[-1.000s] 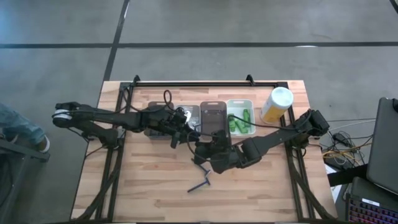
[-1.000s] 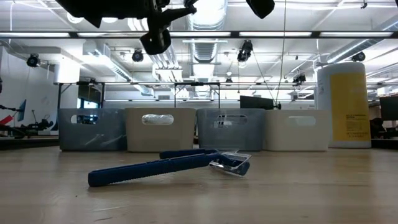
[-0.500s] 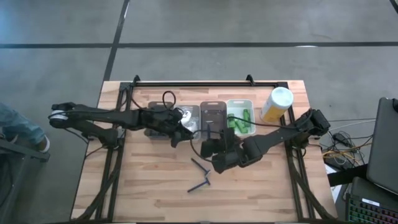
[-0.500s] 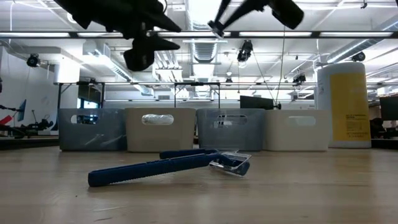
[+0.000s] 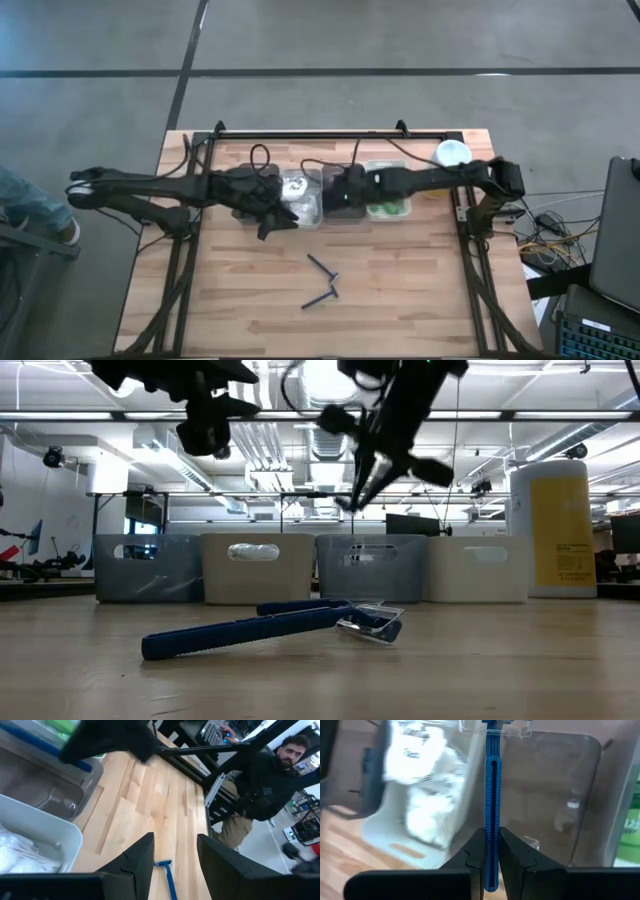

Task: Pick & Place Travel size toiletries
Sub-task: Put the blue razor into the right black bin

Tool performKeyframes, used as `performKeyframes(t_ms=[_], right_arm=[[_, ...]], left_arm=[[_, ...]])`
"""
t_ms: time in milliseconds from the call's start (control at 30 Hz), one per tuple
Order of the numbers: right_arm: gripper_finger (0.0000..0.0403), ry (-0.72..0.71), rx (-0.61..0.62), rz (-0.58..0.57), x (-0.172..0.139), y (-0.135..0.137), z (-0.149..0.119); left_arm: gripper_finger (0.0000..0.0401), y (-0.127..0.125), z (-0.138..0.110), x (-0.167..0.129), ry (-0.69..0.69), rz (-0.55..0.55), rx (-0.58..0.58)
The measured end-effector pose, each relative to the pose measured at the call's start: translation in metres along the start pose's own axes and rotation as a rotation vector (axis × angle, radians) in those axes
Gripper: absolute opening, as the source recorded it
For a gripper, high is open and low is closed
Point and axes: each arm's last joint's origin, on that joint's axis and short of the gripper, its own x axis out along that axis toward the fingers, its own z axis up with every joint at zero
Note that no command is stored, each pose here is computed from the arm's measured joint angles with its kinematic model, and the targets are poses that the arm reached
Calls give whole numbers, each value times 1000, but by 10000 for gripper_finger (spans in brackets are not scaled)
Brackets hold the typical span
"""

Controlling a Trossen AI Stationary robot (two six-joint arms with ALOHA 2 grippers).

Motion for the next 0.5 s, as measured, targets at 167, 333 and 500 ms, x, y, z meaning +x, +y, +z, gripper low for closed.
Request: performKeyframes(t_ms=[167, 333, 500], right_arm=[[30, 128, 63, 2, 26, -25, 20], [51, 168, 142, 6, 43, -42, 19], [94, 163, 180, 14, 47, -45, 17]], left_arm=[[154, -4, -1, -12, -1, -4, -4], [154, -8, 1, -22, -41, -3, 16], [154, -8, 2, -25, -68, 27, 36]])
